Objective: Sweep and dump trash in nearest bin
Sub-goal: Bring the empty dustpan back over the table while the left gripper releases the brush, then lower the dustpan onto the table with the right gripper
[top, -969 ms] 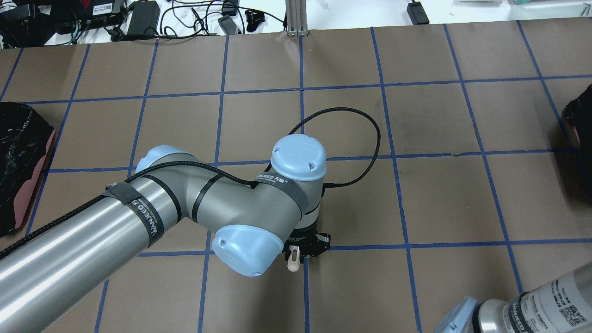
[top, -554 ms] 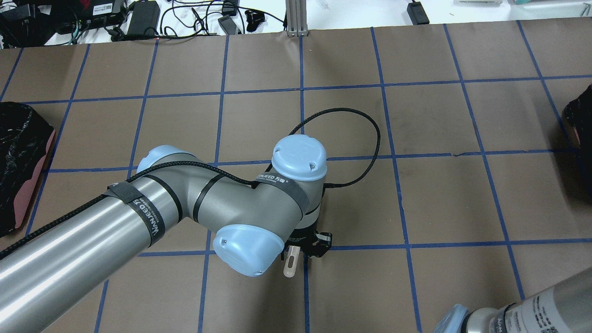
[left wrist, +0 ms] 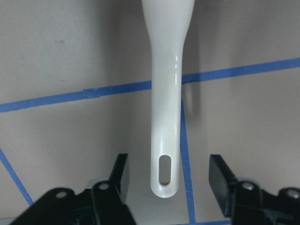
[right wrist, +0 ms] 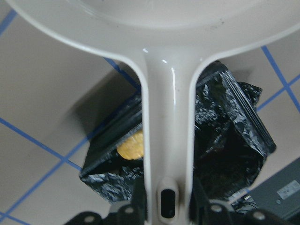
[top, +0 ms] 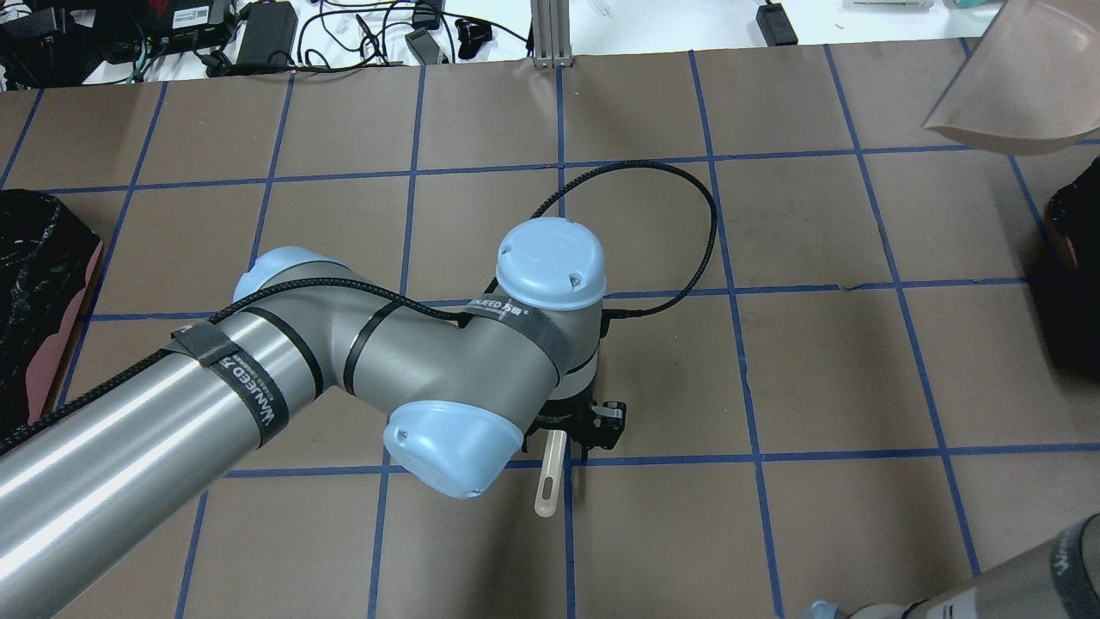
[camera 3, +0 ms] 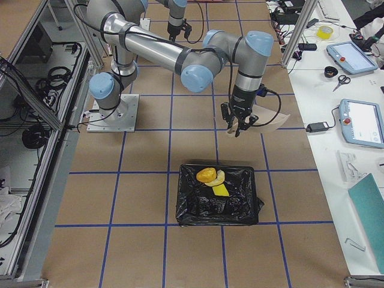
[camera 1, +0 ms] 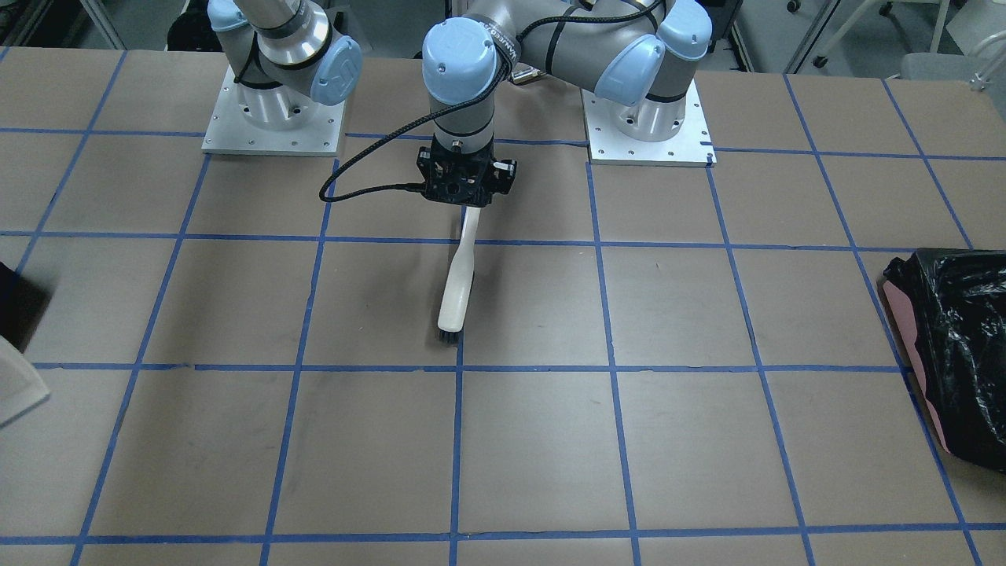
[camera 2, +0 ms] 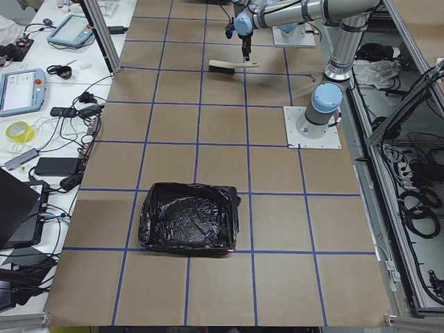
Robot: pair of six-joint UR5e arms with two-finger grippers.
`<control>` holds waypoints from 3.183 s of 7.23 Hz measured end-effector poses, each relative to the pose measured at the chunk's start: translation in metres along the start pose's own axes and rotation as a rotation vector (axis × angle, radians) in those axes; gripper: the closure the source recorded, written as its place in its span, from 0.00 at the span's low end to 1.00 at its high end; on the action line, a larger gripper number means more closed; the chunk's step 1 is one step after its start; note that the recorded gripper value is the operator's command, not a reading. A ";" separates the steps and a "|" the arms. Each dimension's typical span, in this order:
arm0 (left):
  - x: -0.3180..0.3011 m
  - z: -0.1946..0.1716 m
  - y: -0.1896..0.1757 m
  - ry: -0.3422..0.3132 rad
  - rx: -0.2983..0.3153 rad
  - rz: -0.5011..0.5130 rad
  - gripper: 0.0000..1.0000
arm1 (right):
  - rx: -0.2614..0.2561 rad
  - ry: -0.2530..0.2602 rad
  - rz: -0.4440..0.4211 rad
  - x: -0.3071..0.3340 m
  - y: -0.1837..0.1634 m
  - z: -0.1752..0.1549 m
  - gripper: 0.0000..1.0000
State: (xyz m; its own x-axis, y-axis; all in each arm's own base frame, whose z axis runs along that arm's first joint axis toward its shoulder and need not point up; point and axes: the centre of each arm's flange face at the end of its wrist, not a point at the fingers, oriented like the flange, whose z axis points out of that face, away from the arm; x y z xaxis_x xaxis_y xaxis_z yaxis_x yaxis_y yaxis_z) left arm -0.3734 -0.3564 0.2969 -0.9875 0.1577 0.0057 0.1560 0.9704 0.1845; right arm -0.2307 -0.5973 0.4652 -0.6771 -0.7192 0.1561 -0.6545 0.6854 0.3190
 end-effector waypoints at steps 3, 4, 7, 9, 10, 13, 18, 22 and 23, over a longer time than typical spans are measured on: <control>-0.042 -0.089 -0.054 0.051 0.142 -0.071 0.00 | 0.097 -0.164 0.248 -0.069 -0.068 -0.004 1.00; -0.077 -0.114 -0.073 0.047 0.187 -0.057 0.00 | 0.108 -0.191 0.311 -0.090 -0.094 -0.012 1.00; -0.206 -0.203 -0.096 0.031 0.237 -0.054 0.00 | 0.123 -0.233 0.458 -0.179 -0.203 -0.046 1.00; -0.259 -0.234 -0.083 0.029 0.244 -0.122 0.00 | 0.130 -0.305 0.559 -0.238 -0.267 -0.056 1.00; -0.269 -0.234 -0.076 0.023 0.238 -0.139 0.00 | 0.118 -0.345 0.594 -0.267 -0.296 -0.054 1.00; -0.271 -0.225 -0.052 0.008 0.200 -0.148 0.00 | 0.048 -0.401 0.617 -0.346 -0.367 -0.037 1.00; -0.269 -0.226 -0.043 0.011 0.206 -0.150 0.00 | -0.019 -0.411 0.585 -0.441 -0.434 -0.005 1.00; -0.267 -0.223 -0.042 0.015 0.200 -0.157 0.00 | -0.041 -0.402 0.581 -0.443 -0.437 0.003 1.00; -0.267 -0.221 -0.040 0.016 0.197 -0.158 0.00 | -0.041 -0.401 0.583 -0.440 -0.436 0.004 1.00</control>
State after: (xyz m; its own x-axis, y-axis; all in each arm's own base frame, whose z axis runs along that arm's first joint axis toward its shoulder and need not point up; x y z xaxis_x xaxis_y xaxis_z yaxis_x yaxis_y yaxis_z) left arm -0.1213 -0.4781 0.5046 -1.0000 -0.0003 0.0078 -0.0004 0.9999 -0.0109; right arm 0.3517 -0.5792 0.2540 -0.9902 -0.1334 -0.0415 -0.1396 0.9356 0.3242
